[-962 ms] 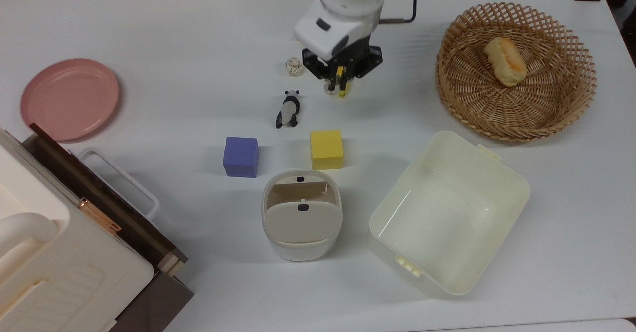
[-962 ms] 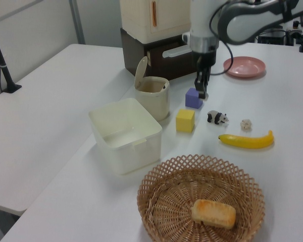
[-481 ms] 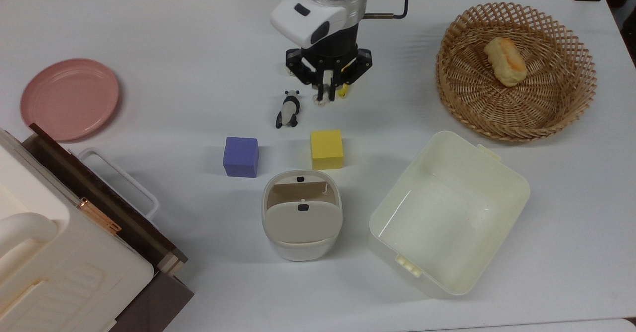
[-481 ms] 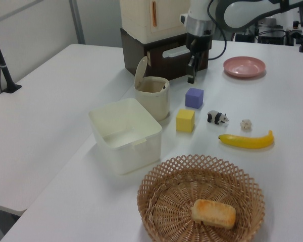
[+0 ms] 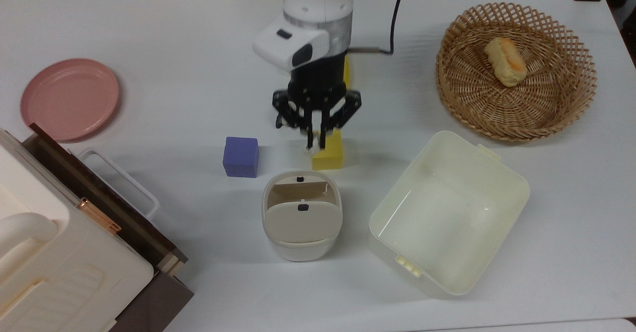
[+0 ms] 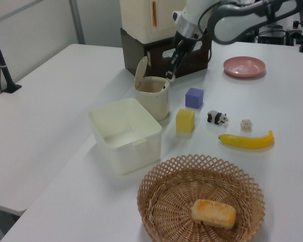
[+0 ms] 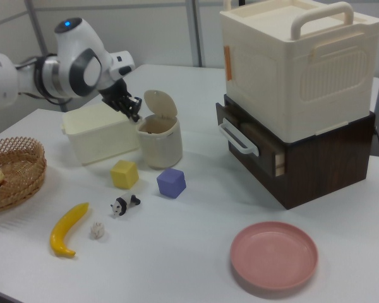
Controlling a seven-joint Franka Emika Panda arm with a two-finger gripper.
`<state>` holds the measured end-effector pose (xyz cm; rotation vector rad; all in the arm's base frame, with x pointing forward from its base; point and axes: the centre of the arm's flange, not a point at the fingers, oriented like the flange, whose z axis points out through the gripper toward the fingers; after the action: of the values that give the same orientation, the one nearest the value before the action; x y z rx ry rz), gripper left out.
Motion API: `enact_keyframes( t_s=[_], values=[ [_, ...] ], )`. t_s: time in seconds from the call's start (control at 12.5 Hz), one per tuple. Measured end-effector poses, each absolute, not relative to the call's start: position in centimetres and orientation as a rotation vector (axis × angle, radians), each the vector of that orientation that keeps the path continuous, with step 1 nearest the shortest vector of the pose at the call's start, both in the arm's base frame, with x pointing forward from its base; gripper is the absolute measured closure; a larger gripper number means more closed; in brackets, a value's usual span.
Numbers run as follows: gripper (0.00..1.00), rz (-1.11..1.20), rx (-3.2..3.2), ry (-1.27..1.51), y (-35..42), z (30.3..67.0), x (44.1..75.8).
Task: Grab it up and put it in the trash
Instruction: 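Lift the figurine and carry it over the cream trash bin, then open the gripper to drop the figurine into the bin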
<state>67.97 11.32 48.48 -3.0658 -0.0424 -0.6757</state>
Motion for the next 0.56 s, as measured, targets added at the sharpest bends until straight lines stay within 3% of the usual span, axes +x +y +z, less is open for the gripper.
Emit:
enact_keyframes(
  t_s=[0.56],
  values=[
    [0.84, -0.929, -3.016, -0.081, 10.0, 45.1, 70.8]
  ],
)
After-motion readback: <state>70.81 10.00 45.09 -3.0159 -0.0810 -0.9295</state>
